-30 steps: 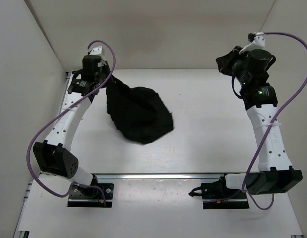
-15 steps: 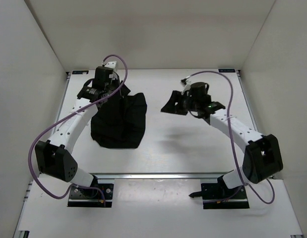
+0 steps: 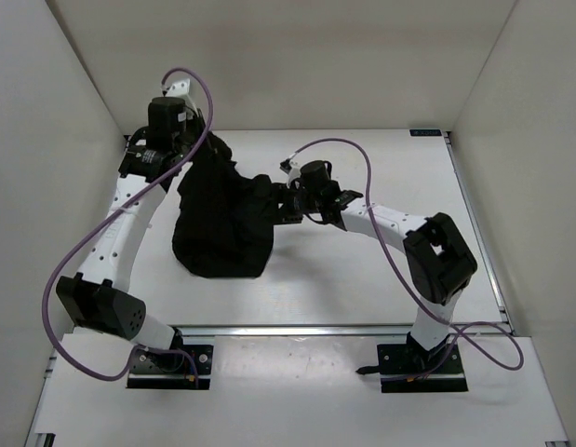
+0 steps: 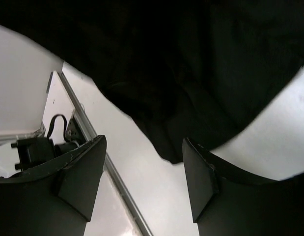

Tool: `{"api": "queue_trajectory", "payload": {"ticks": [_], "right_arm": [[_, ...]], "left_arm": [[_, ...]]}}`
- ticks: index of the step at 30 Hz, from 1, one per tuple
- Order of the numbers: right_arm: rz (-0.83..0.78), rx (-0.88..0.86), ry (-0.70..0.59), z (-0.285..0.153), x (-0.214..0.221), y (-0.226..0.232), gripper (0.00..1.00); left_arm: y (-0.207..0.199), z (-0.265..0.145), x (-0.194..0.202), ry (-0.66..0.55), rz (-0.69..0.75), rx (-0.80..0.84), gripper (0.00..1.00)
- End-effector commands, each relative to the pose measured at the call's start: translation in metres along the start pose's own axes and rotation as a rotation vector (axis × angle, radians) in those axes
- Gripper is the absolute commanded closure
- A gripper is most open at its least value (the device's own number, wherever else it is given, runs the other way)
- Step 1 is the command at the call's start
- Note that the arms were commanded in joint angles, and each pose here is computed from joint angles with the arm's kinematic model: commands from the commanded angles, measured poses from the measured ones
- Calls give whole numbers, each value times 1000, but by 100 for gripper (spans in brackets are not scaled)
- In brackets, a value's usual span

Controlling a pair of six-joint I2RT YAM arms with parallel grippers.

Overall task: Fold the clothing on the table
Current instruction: Flatten the skirt out

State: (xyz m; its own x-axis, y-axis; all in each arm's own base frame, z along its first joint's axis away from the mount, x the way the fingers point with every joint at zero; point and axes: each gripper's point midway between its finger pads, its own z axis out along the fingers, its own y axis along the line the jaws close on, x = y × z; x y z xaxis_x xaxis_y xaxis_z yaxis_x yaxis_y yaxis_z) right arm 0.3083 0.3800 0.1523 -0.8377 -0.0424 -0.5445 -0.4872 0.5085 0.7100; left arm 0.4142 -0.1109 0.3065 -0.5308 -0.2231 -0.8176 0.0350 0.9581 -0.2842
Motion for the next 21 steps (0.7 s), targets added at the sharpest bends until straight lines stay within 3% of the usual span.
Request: {"api": "queue_trajectory", "payload": {"ticks": [1,8,21], "right_arm": [[-89,-68,-66,10,-31,27,40],[-46,-69,-12,36,-15,20,35],[-41,-121,32,37,10,40,30]], "left_arm": [[-37,-32,-51,-135,-12,109,100],[-39,-35,-62,-172,-43,119,100],[-35,-27,-60,-170,-42,111,100]]}}
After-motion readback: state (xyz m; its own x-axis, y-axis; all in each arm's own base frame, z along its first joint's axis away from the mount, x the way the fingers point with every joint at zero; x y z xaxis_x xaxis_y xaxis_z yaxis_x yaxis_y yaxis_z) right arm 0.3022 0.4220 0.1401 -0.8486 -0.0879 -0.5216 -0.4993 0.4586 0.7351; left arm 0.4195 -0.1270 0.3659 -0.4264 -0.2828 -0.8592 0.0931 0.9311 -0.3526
